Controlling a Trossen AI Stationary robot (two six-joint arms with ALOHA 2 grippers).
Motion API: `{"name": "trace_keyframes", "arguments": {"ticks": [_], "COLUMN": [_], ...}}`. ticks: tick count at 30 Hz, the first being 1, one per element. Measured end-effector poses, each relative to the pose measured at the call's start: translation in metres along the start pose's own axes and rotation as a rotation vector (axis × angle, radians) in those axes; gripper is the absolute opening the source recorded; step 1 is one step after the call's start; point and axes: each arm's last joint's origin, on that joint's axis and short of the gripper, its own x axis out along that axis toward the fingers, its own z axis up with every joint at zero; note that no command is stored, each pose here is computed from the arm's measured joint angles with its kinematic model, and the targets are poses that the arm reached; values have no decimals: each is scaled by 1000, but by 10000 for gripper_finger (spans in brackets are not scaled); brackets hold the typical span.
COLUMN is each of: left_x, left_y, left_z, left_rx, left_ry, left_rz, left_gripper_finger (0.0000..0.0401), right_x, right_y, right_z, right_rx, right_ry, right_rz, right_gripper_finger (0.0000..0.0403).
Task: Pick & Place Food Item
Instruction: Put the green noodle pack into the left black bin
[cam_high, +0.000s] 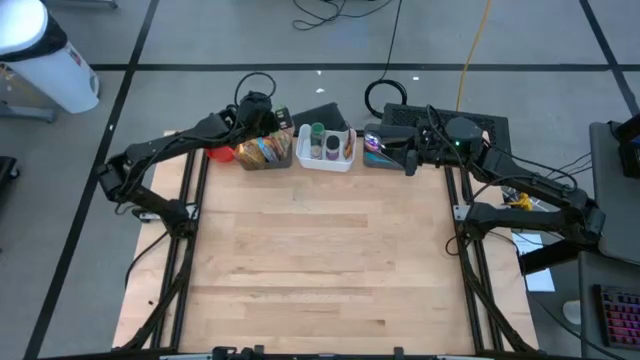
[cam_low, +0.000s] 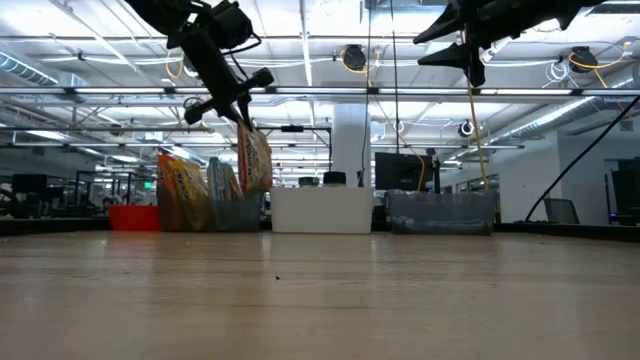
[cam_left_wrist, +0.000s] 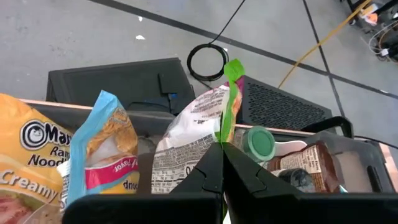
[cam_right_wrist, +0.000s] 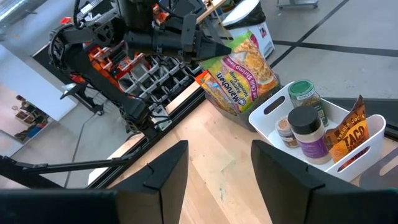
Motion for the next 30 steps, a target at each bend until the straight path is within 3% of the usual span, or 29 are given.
{"name": "trace_keyframes", "arguments": {"ticks": [30], "left_x": [-15], "left_y": [-9], "left_z": [2], "left_rx": [-13], "left_ry": [-146], "left_rz": [3], "left_gripper_finger": [0], "right_x": [0], "right_y": [0], "right_z": [0], "right_rx": [-17], "right_ry": [-2], "right_rz": [-7], "right_gripper_finger": [169]}}
